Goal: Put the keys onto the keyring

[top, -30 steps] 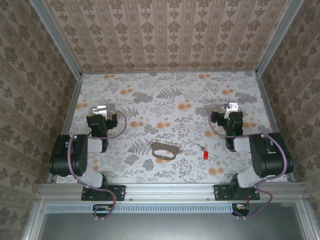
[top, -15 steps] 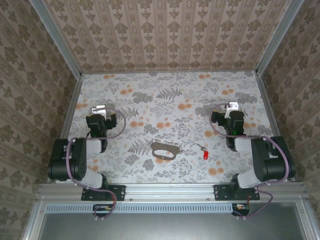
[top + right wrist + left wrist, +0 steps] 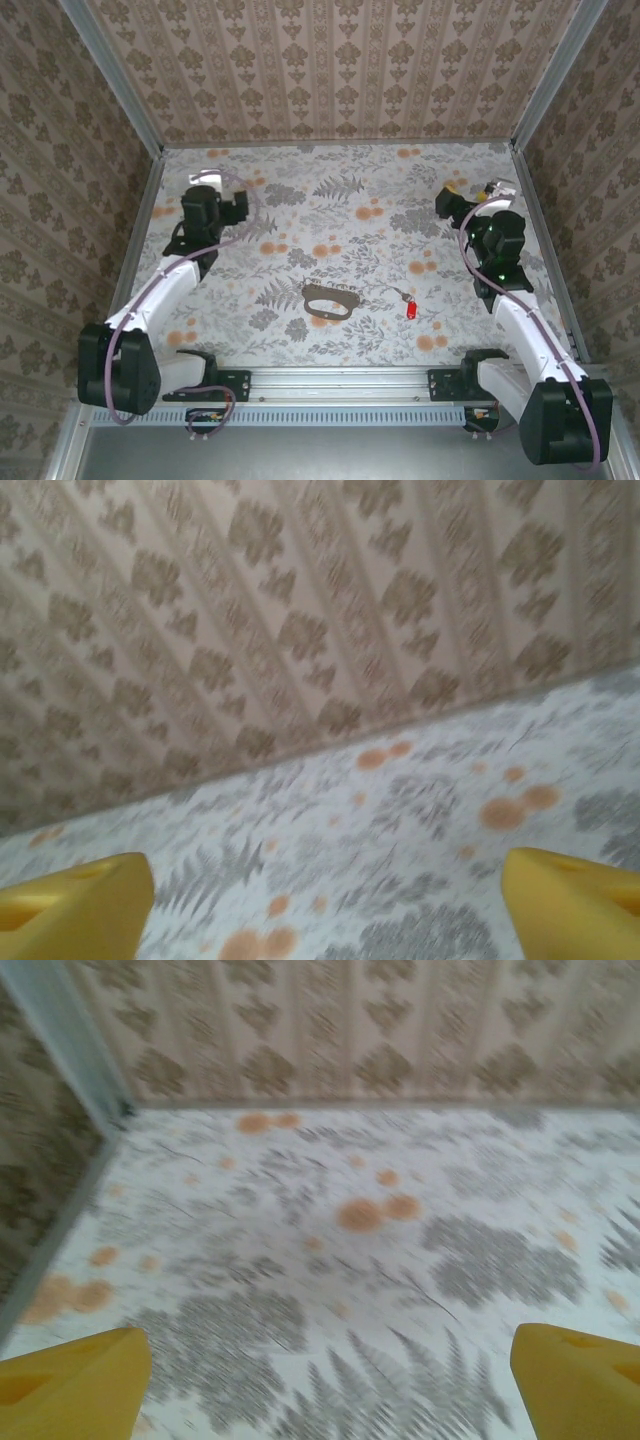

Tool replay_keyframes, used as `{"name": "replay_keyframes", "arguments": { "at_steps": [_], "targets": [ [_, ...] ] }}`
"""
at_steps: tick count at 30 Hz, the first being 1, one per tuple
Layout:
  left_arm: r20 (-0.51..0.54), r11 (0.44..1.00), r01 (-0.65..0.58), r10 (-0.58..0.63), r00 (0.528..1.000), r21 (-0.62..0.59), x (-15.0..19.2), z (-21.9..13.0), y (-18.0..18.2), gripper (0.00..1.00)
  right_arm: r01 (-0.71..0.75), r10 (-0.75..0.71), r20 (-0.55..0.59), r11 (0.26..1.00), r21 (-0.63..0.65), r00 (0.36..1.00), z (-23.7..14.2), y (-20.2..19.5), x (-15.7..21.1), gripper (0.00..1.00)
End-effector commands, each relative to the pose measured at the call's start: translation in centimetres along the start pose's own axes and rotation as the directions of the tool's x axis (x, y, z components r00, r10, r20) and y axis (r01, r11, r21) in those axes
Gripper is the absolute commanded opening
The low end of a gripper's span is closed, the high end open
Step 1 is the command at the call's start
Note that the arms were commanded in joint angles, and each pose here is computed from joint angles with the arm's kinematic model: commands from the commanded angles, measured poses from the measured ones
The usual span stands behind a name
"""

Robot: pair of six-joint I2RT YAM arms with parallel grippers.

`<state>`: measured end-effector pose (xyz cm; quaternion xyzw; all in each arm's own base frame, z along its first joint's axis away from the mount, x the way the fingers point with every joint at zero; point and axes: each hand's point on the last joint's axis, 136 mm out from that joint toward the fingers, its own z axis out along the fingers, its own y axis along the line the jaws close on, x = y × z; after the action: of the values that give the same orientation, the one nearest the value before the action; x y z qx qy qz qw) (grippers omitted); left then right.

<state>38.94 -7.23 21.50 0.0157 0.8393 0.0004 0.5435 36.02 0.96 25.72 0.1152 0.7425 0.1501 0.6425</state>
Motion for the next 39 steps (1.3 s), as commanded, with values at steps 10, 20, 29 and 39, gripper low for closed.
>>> {"name": "replay_keyframes", "arguments": {
  "at_steps": [10,20,29,39],
  "targets": [
    [-0.225,0.975,0.028,0.023,0.974,0.221,7.1,-5.4,-10.0,0.95,-0.087,0.002,-0.634,0.991,-0.103,0.773,-2.7,6.1,15.7,0.71],
    [-0.306,0.97,-0.075,0.145,0.941,0.231,12.2,-5.1,-13.3,0.95,-0.026,-0.045,-0.747,0.996,-0.083,0.664,-4.8,6.9,21.0,0.68],
    [-0.348,0.957,-0.18,0.253,0.903,0.228,13.6,-4.0,-14.9,0.96,0.034,-0.119,-0.782,0.992,-0.124,0.612,-5.3,8.4,22.5,0.67],
    [-0.395,0.921,-0.292,0.376,0.838,0.257,16.8,-4.0,-16.3,0.95,0.037,-0.148,-0.823,0.988,-0.153,0.548,-6.3,8.5,24.2,0.65]
  ]
}}
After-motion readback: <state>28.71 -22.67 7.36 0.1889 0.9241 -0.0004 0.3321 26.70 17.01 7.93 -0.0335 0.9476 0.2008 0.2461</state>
